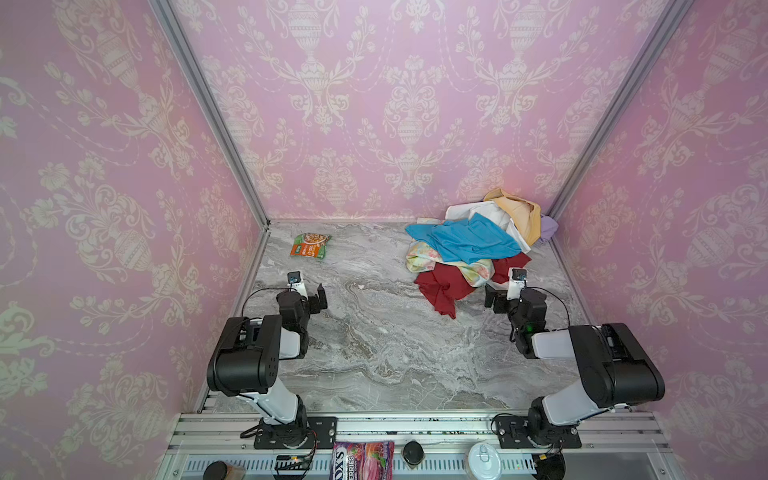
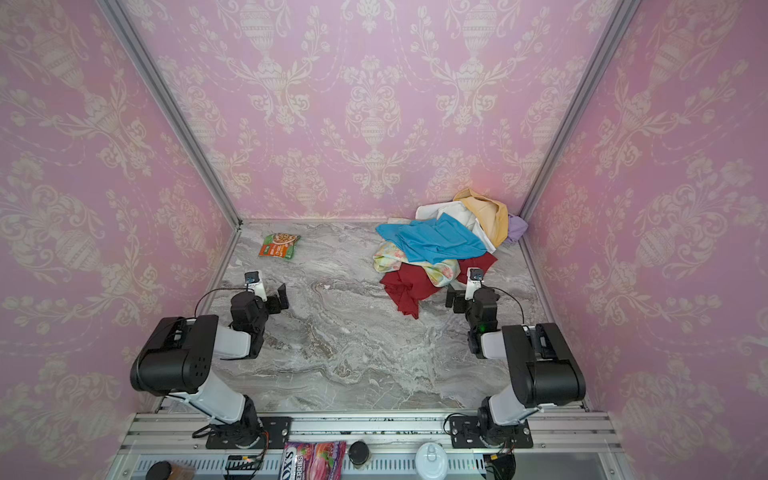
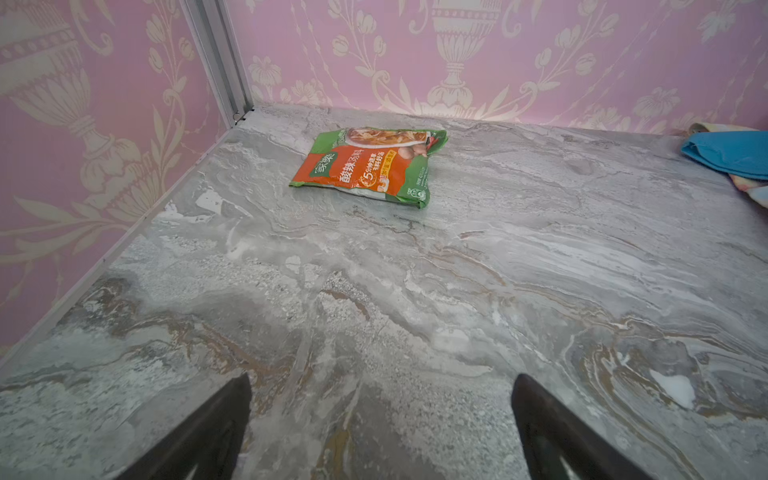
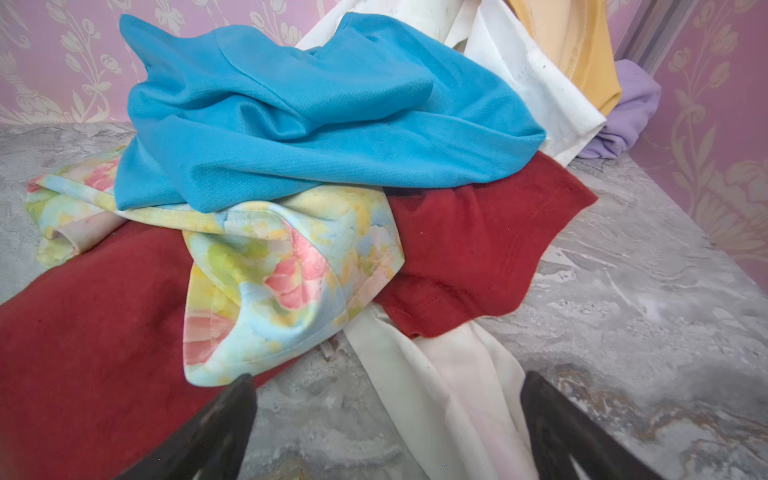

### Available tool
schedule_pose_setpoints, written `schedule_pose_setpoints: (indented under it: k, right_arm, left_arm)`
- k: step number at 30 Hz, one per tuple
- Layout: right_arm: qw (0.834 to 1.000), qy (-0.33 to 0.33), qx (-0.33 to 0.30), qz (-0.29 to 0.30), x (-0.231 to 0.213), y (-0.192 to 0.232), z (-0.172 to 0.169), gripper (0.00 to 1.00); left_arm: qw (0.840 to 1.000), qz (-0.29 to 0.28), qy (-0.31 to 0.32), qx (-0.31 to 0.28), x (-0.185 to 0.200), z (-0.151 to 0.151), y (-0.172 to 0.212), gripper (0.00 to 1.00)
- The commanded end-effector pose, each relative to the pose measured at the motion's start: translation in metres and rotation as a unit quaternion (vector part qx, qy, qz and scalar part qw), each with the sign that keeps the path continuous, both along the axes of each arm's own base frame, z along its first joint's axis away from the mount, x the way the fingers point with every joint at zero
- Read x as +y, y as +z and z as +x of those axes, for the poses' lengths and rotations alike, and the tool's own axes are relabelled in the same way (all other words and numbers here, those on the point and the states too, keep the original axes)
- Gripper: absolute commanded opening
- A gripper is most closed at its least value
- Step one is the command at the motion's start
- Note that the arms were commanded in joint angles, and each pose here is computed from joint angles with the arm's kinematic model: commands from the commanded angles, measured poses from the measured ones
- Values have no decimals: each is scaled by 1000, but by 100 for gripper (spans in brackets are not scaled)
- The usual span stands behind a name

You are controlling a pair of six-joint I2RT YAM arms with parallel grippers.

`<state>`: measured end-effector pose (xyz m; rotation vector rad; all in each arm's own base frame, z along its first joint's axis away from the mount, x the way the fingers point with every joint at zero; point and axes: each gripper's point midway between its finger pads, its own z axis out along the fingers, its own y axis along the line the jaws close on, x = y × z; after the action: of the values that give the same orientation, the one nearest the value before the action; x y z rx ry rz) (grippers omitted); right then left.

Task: Pick out a specific cloth from the pile

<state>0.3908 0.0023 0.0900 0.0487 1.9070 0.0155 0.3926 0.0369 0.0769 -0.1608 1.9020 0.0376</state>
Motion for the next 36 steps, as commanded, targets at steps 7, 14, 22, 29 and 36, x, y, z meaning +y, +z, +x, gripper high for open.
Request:
schedule_pose_setpoints:
  k: [7, 14, 22, 29, 36]
  right_arm:
    - [1000, 4, -10, -3, 1, 7, 4, 100]
    - [1000, 3, -10, -2, 0, 7, 4, 100]
    - [1000, 3, -9, -3, 0, 7, 4, 100]
    - [1000, 3, -8, -3, 1, 6, 4, 100]
    - [999, -31, -13, -4, -11, 9, 3, 100]
  left_arm:
    - [1000, 6, -24, 3, -9, 3, 0, 99]
    - [1000, 7, -23, 3, -8, 3, 0, 99]
    - [1000, 7, -23, 3, -8, 3, 0, 99]
    - [1000, 6, -22, 4, -8, 3, 0, 99]
    - [1000, 7, -22, 3, -8, 3, 0, 99]
